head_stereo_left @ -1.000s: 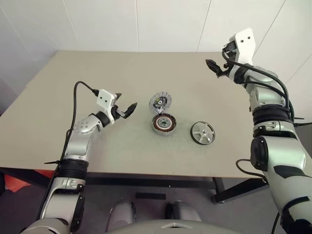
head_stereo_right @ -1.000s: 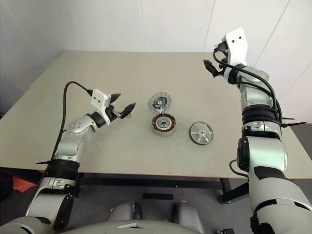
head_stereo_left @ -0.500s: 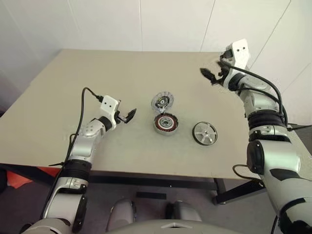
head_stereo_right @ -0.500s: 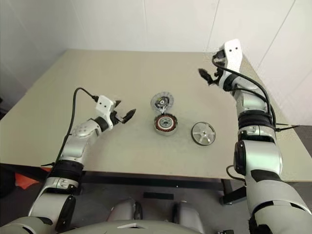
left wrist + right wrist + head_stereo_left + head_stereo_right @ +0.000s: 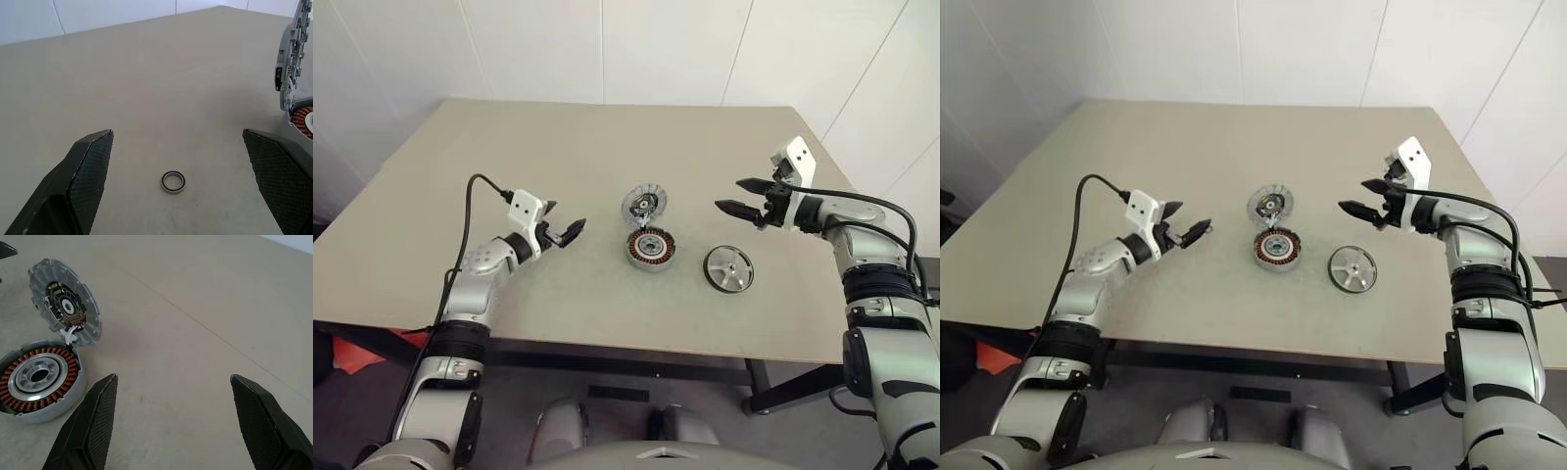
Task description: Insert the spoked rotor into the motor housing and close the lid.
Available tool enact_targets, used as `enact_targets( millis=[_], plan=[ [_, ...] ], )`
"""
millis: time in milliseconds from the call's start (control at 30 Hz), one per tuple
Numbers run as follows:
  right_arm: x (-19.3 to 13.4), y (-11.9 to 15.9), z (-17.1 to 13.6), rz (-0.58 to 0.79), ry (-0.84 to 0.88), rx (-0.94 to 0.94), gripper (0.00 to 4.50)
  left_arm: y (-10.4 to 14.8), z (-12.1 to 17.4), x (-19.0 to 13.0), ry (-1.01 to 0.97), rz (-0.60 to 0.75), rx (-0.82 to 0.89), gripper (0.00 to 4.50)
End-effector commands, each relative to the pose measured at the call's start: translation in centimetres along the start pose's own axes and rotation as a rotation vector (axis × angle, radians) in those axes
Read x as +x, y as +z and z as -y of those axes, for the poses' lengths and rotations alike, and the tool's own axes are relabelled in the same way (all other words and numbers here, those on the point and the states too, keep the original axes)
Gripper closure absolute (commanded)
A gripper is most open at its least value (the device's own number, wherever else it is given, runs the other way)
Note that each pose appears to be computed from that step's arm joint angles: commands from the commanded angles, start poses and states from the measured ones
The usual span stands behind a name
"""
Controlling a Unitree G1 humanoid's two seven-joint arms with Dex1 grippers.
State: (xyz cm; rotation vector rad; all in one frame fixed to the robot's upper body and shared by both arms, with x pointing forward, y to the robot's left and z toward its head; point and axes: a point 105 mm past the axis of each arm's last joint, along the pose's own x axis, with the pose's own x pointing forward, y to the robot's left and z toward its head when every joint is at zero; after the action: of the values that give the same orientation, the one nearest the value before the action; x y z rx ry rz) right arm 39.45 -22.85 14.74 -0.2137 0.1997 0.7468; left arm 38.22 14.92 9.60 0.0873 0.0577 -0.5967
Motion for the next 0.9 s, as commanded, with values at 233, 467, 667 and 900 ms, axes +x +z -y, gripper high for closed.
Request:
enact_targets(
  millis=[233,467,667,900],
  plan=[
    [0.9,2.5,-0.4,0.072,-0.007,-0.070,0.34,-0.8,-0.3,1.1,0.034,-0.024,-0.006,0.00],
    [1.3,3.1,-0.3,0.075,-0.024,-0.109,0.29,-0.9,0.8,2.5,0.025,-0.067,0.033,0.59],
    [1.5,3.4,0.0,0.080,-0.052,-0.133,0.29,-0.3,1.7,3.3,0.035,-0.096,0.078,1.17],
    [1.4,3.4,0.7,0.081,-0.090,-0.134,0.29,-1.2,0.4,2.6,0.091,-0.139,0.064,1.17]
  ],
)
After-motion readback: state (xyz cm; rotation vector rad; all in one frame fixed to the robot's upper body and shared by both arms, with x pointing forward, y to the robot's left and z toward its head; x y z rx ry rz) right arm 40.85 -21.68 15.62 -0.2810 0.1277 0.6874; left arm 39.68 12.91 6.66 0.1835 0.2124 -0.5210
